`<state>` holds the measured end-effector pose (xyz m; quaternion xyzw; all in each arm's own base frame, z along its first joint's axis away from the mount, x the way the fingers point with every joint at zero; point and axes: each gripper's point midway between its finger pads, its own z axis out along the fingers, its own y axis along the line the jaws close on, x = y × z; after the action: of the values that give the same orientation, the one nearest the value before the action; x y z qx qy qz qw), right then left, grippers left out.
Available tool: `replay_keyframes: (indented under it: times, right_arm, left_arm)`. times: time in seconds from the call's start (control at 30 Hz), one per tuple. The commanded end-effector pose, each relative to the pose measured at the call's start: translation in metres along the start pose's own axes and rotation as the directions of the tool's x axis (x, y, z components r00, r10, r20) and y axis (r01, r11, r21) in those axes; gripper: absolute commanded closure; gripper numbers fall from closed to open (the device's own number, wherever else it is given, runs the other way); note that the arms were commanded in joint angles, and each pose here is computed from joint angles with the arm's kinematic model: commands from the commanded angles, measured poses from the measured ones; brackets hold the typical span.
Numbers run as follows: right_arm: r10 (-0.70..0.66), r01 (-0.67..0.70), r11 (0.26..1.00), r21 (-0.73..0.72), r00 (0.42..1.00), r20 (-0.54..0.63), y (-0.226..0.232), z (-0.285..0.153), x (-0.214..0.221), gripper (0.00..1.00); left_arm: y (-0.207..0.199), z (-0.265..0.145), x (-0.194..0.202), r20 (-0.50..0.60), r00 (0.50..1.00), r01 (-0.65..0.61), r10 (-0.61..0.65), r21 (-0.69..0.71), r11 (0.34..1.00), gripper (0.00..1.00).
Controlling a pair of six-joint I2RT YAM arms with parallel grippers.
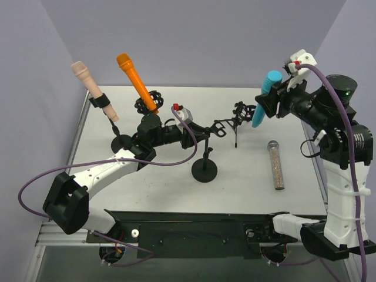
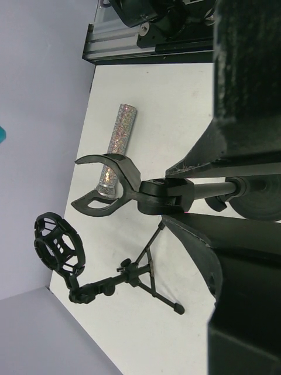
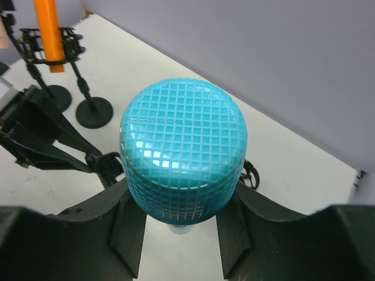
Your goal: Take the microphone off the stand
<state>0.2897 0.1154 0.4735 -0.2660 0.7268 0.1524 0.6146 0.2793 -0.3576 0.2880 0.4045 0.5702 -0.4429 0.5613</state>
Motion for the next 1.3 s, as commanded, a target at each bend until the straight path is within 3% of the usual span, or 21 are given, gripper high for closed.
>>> replay_keyframes:
  times: [0.0,0.03,0.07,0.13,0.3,0.4,0.47,0.53,0.67,1.07,1.27]
  right_arm:
    - [0.023,-0.002,0.966,0.258,0.997,-0.078,-0.044,-0.02,0.031,1.0]
    - [0.034,-0.003,0.953,0.303,0.995,-0.097,-0.05,-0.031,0.039,1.0]
    - [0.045,0.016,0.931,0.363,0.986,-0.158,-0.062,-0.034,0.059,1.0]
    - [0.067,0.067,0.891,0.448,0.959,-0.275,-0.079,-0.05,0.094,1.0]
    - [0.182,0.163,0.835,0.526,0.82,-0.543,-0.114,-0.081,0.192,1.0]
    - [0.282,0.155,0.816,0.557,0.733,-0.618,-0.13,-0.092,0.232,1.0]
    - [0.36,0.123,0.815,0.566,0.658,-0.661,-0.136,-0.094,0.257,1.0]
    - [0.412,0.096,0.833,0.544,0.548,-0.728,-0.144,-0.087,0.289,1.0]
    - [0.439,0.065,0.855,0.514,0.434,-0.786,-0.156,-0.077,0.331,1.0]
    - [0.508,-0.001,0.85,0.527,0.269,-0.819,-0.195,-0.057,0.401,1.0]
    - [0.561,-0.074,0.827,0.557,0.185,-0.807,-0.192,-0.057,0.438,1.0]
  left_arm:
    - [-0.005,-0.001,-0.012,-0.004,1.0,-0.003,0.003,0.011,1.0,0.74]
    - [-0.002,-0.001,-0.016,0.003,1.0,-0.005,0.006,-0.004,1.0,0.57]
    - [-0.002,-0.001,-0.019,0.007,1.0,-0.002,0.002,-0.01,1.0,0.49]
    - [-0.003,-0.003,-0.024,0.015,1.0,0.001,-0.001,-0.014,1.0,0.44]
    - [-0.008,-0.007,-0.036,0.025,1.0,-0.003,0.003,-0.002,1.0,0.4]
    - [-0.01,-0.009,-0.041,0.023,1.0,-0.002,0.002,-0.004,1.0,0.4]
    - [-0.012,-0.01,-0.047,0.027,1.0,-0.008,0.008,0.002,1.0,0.39]
    - [-0.013,-0.01,-0.051,0.024,1.0,-0.017,0.017,0.007,1.0,0.39]
    - [-0.013,-0.013,-0.059,0.009,0.999,-0.05,0.05,0.005,0.999,0.4]
    - [-0.007,-0.048,-0.057,-0.138,0.971,-0.204,0.194,-0.063,0.977,0.4]
    - [-0.003,-0.057,-0.047,-0.213,0.953,-0.233,0.214,-0.067,0.97,0.39]
